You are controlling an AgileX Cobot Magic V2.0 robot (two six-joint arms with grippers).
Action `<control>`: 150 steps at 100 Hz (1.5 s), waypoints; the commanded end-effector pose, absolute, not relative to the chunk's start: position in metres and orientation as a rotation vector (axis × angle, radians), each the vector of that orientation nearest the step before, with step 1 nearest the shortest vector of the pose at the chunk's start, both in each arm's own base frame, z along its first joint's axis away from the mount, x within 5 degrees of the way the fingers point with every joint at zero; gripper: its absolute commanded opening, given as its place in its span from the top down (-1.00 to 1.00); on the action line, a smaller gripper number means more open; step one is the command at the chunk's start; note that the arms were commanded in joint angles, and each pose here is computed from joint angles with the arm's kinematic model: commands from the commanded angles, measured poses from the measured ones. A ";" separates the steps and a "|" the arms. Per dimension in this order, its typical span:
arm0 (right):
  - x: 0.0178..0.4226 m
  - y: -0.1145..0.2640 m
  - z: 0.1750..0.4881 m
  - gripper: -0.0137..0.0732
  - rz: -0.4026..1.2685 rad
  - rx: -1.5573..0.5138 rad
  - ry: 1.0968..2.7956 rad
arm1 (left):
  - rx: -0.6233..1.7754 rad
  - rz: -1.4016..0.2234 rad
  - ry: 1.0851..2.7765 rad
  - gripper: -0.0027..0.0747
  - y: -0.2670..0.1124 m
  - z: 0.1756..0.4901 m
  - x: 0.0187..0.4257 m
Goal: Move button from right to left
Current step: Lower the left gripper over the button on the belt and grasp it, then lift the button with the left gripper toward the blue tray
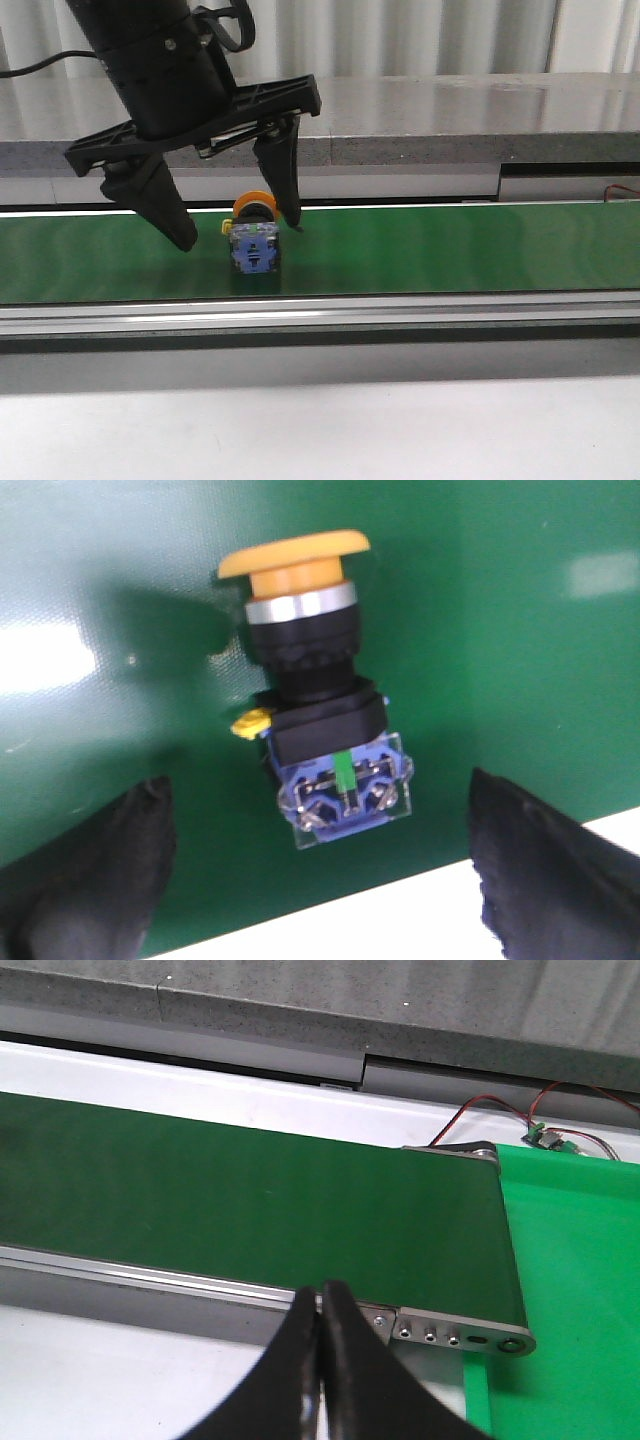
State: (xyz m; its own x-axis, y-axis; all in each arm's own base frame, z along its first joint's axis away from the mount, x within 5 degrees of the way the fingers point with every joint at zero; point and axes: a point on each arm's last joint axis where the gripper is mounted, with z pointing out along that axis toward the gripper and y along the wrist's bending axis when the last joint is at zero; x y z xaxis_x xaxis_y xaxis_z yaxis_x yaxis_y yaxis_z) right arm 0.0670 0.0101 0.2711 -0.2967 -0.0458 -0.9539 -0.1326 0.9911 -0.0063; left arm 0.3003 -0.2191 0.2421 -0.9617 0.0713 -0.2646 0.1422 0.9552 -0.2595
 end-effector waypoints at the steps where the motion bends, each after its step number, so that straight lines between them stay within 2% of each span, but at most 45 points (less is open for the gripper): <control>1: 0.069 0.009 0.285 0.84 0.068 -0.125 1.777 | 0.145 -0.474 2.749 -0.55 -0.222 0.268 0.301; 23: 0.069 0.009 0.285 0.84 0.068 -0.125 1.777 | 0.138 -0.420 2.812 -0.54 -0.223 0.247 0.307; 30: 0.069 0.009 0.285 0.84 0.068 -0.125 1.777 | 0.143 -0.414 2.809 -0.43 -0.224 0.244 0.308; 37: 0.069 0.009 0.285 0.84 0.068 -0.125 1.777 | 0.142 -0.420 2.800 -0.13 -0.225 0.246 0.309; 42: 0.069 0.009 0.285 0.84 0.068 -0.125 1.777 | 0.146 -0.418 2.794 0.18 -0.224 0.247 0.309; 49: 0.069 0.009 0.285 0.84 0.068 -0.125 1.777 | 0.149 -0.417 2.787 0.52 -0.224 0.249 0.308; 56: 0.069 0.009 0.285 0.84 0.068 -0.125 1.777 | 0.155 -0.413 2.781 0.75 -0.222 0.254 0.307; 66: 0.069 0.009 0.285 0.84 0.068 -0.125 1.777 | 0.167 -0.405 2.760 0.91 -0.219 0.263 0.304; 86: 0.069 0.009 0.285 0.84 0.068 -0.125 1.777 | 0.161 -0.362 2.725 0.93 -0.199 0.289 0.298; 104: 0.069 0.009 0.285 0.84 0.068 -0.125 1.777 | 0.158 -0.227 2.725 0.93 -0.165 0.304 0.299; 133: 0.069 0.009 0.285 0.84 0.068 -0.125 1.777 | 0.293 -0.036 2.778 0.93 -0.103 0.310 0.309; 150: 0.069 0.009 0.285 0.84 0.068 -0.125 1.777 | 0.220 0.033 2.837 0.93 -0.056 0.309 0.316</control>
State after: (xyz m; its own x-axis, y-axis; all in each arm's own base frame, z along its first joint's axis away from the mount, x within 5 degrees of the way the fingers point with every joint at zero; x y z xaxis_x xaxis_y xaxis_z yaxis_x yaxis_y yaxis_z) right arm 0.0671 0.0101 0.2709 -0.2961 -0.0456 -0.9541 -0.1324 0.9912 -0.0063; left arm 0.3179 -0.0786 0.2859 -0.9577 0.1716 -0.2311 0.1690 0.9851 0.0313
